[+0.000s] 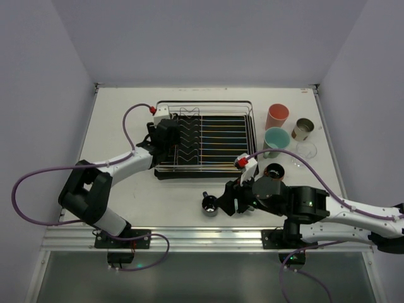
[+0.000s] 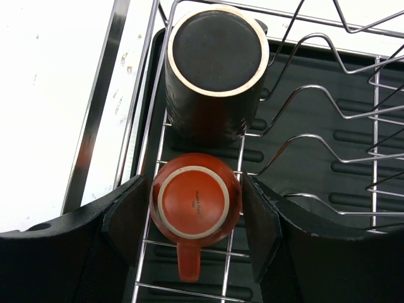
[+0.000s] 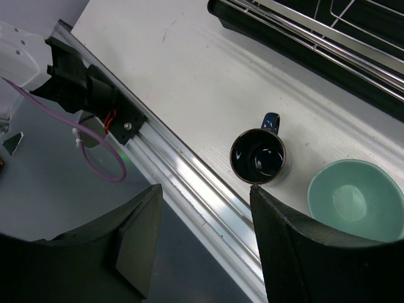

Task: Unload the cups from the dish rack

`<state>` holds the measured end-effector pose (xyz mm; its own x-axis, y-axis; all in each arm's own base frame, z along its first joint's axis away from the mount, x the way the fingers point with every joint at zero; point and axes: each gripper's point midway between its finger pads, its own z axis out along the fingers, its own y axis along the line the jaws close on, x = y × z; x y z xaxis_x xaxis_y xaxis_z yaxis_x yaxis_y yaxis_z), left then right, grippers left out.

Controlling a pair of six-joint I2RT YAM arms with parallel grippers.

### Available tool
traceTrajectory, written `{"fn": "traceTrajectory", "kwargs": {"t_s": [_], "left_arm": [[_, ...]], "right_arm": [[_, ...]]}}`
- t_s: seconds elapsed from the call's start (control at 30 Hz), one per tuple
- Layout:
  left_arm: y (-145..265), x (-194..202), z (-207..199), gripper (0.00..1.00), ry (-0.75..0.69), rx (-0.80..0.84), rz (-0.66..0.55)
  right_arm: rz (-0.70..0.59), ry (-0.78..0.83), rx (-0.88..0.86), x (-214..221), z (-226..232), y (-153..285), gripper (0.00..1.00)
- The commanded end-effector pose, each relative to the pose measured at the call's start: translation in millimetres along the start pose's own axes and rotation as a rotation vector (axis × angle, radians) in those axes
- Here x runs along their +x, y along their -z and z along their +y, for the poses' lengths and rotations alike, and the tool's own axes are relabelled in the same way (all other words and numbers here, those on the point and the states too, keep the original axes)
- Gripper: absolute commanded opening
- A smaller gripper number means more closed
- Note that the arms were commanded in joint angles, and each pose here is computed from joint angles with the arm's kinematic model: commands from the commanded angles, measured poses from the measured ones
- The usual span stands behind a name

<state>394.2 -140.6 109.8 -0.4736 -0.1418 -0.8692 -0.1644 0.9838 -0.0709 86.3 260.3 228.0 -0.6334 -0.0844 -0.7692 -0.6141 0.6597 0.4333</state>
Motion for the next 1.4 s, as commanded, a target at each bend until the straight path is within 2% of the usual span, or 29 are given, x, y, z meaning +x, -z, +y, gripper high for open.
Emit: {"fn": "traceTrajectory", "kwargs": {"t_s": [0.0,0.17,0.37,0.4,0.47,0.5,0.6,0.8,1.0,1.23,1.37], "left_arm": [[-9,6,12,0.72,0.007,-0.064,0.007],[-18,15,10,0.72,-0.007,-0.069,0.026],[-17,5,5,0.48,-0.002,-0.047,-0.006],[-15,1,4,0.4,0.002,-0.042,-0.013],[-13,-3,2,0.33,0.009,-0.024,-0.019],[-9,-8,0,0.27,0.018,-0.013,-0.032],[2,-19,-6,0.19,0.025,0.01,-0.06],[23,-45,-13,0.11,0.037,0.034,-0.128],[35,-58,-12,0.04,0.039,0.032,-0.159],[52,-66,-10,0.0,0.048,0.043,-0.179],[77,-84,-12,0.0,0.086,0.098,-0.216]], "right_arm": [[-0.043,-0.016,-0.006,-8,2,0,0.6],[-0.036,-0.019,-0.005,-6,1,0,0.6],[-0.035,-0.025,-0.008,-4,1,1,0.6],[-0.037,-0.024,-0.009,-5,1,1,0.6],[-0.036,-0.024,-0.01,-5,2,0,0.6],[-0.035,-0.023,-0.012,-5,2,0,0.6],[-0.024,-0.019,-0.016,-3,4,-3,0.6],[-0.019,-0.013,-0.014,-3,6,-7,0.6],[-0.067,-0.019,-0.039,-13,12,-8,0.6],[-0.199,-0.061,-0.067,-41,24,-24,0.59],[-0.282,-0.111,-0.101,-67,28,-33,0.59]]}}
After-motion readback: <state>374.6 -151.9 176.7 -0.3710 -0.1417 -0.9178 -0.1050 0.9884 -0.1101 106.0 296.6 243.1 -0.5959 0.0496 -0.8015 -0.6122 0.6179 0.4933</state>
